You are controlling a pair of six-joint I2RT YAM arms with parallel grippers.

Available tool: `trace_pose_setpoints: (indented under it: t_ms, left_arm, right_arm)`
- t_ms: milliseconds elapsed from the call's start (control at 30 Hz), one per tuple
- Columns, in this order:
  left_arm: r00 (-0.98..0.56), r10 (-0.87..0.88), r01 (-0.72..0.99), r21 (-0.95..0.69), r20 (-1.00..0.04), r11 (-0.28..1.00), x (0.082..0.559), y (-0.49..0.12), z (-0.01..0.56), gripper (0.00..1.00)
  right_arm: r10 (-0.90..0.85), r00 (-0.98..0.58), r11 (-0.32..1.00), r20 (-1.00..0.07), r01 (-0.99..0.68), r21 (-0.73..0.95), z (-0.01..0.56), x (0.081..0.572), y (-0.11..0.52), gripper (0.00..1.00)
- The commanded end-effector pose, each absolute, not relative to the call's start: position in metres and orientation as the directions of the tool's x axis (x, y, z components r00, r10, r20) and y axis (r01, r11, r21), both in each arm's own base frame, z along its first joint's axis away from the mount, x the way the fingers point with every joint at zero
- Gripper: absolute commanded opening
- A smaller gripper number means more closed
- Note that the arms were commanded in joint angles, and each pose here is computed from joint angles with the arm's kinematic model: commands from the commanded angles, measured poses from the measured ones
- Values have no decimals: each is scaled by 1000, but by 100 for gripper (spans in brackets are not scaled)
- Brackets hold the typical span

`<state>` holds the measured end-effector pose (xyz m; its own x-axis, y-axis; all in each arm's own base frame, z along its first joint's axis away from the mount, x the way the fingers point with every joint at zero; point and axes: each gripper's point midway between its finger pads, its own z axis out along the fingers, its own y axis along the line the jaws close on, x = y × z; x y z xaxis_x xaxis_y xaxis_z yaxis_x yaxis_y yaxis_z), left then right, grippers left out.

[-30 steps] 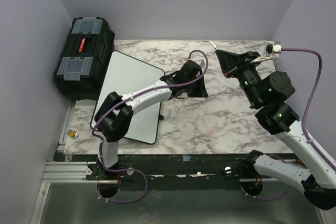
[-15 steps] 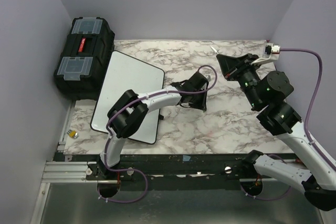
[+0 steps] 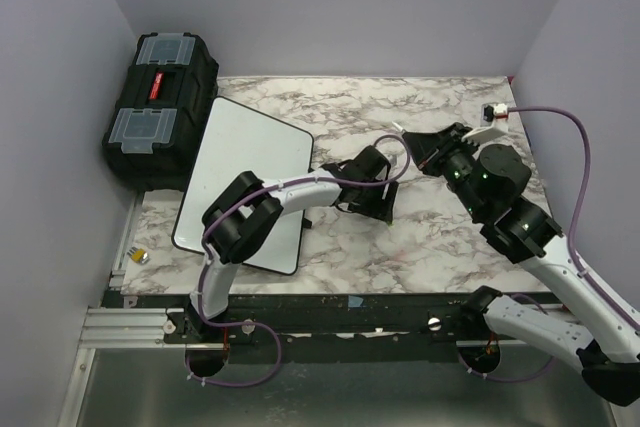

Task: Write a sentence on the whiteboard
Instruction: Place the pen cap at the center of the board, then move the whiteboard to the center of the board.

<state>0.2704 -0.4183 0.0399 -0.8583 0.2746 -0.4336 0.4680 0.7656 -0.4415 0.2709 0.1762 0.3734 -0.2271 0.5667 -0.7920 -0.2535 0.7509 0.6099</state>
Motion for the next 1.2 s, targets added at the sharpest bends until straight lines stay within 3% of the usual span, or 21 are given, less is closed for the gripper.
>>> trace_pose_setpoints:
  t_ms: [0,100,267,533,833,1167]
  left_arm:
    - [-837,263,492,-448,-480,746,265,-400,72,75]
    - [-819,242,503,-448,-521,739,266,-388,106,81]
    - [-756,155,499,-408,-636,765,274,-345,177,83]
    - [-660,-54,285,-317,-749,905,316,-208,251,81]
    - [-627,-197,-20,-236,-754,971,343,-87,255,81]
    - [-599,-270,-137,-236,-753,962,352,-12,251,81]
  right_arm:
    - [586,-245,735,-772,-240,634,364,280,186,1]
    - [565,-236,753,-790,-243,611,363,289,191,1]
    - [513,-219,785,-830,-272,557,384,302,202,1]
    - [457,-226,810,-861,-295,507,395,312,212,1]
    - [399,-298,781,-867,-385,492,394,290,222,1]
    - [406,-332,760,-851,-394,517,386,282,224,1]
